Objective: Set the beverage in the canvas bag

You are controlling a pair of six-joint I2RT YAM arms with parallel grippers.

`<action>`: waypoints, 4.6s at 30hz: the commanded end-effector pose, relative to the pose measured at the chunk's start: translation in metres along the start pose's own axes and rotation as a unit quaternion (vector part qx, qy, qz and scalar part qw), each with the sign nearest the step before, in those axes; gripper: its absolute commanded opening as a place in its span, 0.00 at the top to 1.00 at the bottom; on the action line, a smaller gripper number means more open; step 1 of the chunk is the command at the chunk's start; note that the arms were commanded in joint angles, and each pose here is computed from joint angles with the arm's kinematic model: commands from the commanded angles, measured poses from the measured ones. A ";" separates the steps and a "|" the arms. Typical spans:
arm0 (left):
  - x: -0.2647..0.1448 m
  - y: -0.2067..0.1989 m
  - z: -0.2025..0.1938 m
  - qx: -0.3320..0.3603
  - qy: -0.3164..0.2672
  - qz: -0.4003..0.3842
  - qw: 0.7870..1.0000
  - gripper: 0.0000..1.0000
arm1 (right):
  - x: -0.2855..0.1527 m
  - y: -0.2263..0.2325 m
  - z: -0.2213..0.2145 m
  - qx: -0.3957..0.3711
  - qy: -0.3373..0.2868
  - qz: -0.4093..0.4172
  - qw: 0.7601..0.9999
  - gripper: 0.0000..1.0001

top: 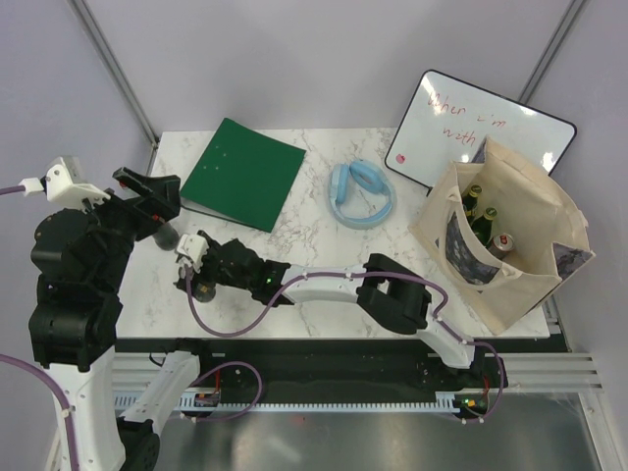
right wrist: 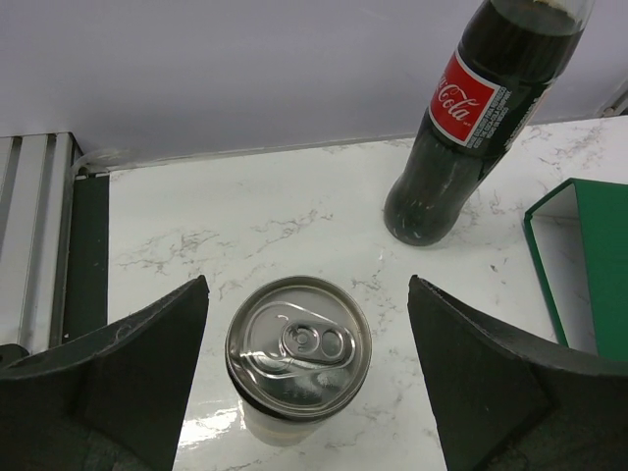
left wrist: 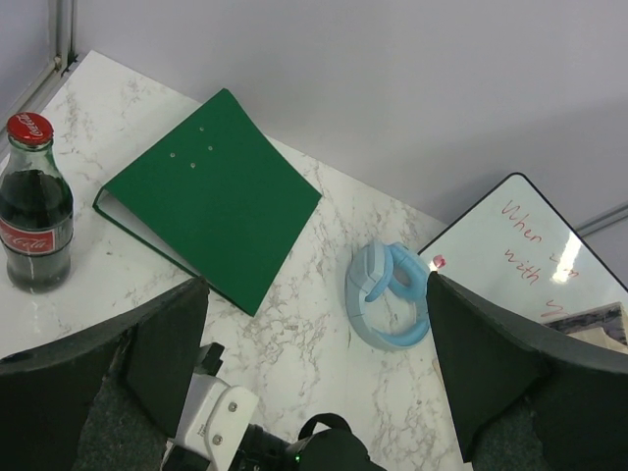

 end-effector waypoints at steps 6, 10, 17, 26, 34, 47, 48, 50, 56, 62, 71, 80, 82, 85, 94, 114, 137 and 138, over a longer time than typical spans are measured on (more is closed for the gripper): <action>0.005 -0.004 0.002 0.009 -0.006 -0.015 1.000 0.01 | -0.004 -0.001 0.037 -0.018 -0.035 -0.003 0.999 0.09; 0.006 -0.003 0.001 0.010 -0.005 -0.013 1.000 0.01 | 0.000 0.005 0.013 -0.010 -0.011 0.006 1.000 0.09; 0.009 -0.002 -0.003 0.009 0.002 -0.010 1.000 0.01 | 0.005 0.002 -0.011 0.013 0.006 0.001 1.000 0.09; 0.011 0.000 -0.004 0.008 0.003 -0.008 1.000 0.01 | 0.011 0.002 -0.016 0.028 0.011 0.018 0.999 0.34; 0.018 0.001 -0.009 0.008 0.009 -0.006 1.000 0.01 | -0.027 -0.018 0.043 0.012 -0.047 -0.031 0.998 0.77; 0.061 0.008 -0.073 0.016 0.138 -0.072 0.988 0.02 | -0.206 -0.154 0.175 0.043 0.004 -0.320 0.947 1.00; 0.066 0.010 -0.082 0.016 0.158 -0.076 0.984 0.02 | -0.233 -0.162 0.192 0.051 -0.003 -0.345 0.937 1.00; 0.074 0.011 -0.095 0.013 0.193 -0.084 0.977 0.02 | -0.275 -0.184 0.195 0.061 0.020 -0.409 0.910 1.00; 0.084 0.021 -0.117 0.022 0.236 -0.081 0.968 0.02 | -0.416 -0.222 0.226 0.096 0.052 -0.579 0.808 1.00; 0.084 0.023 -0.130 0.018 0.255 -0.100 0.962 0.02 | -0.522 -0.232 0.227 0.089 0.098 -0.716 0.685 1.00; 0.082 0.019 -0.130 0.013 0.256 -0.115 0.960 0.02 | -0.575 -0.257 0.144 0.157 0.185 -0.753 0.612 1.00; 0.081 0.023 -0.135 0.013 0.260 -0.110 0.959 0.02 | -0.591 -0.275 0.082 0.204 0.180 -0.771 0.576 1.00; 0.082 0.024 -0.136 0.014 0.260 -0.108 0.959 0.02 | -0.591 -0.275 0.073 0.202 0.179 -0.777 0.569 1.00; 0.084 0.026 -0.138 0.016 0.262 -0.103 0.959 0.01 | -0.607 -0.273 0.061 0.193 0.184 -0.804 0.532 1.00; 0.089 0.025 -0.138 0.015 0.264 -0.105 0.959 0.01 | -0.637 -0.271 0.044 0.171 0.150 -0.859 0.459 1.00; 0.089 0.023 -0.139 0.013 0.267 -0.110 0.957 0.01 | -0.649 -0.261 -0.008 0.195 0.108 -0.879 0.420 1.00; 0.083 0.021 -0.143 0.000 0.271 -0.133 0.953 0.01 | -0.594 -0.239 0.033 0.249 0.060 -0.703 0.664 1.00; 0.083 0.021 -0.143 0.000 0.271 -0.134 0.953 0.01 | -0.594 -0.236 0.026 0.249 0.067 -0.702 0.664 1.00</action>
Point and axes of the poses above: each gripper's point midway between its finger pads, its own x axis out along the fingers, its own y axis along the line the jaws close on, z = x × y, the point moved 7 cm from there along -x, back along the fingers, and after that the axes turned 4 degrees about -x, right-handed, at the moved point
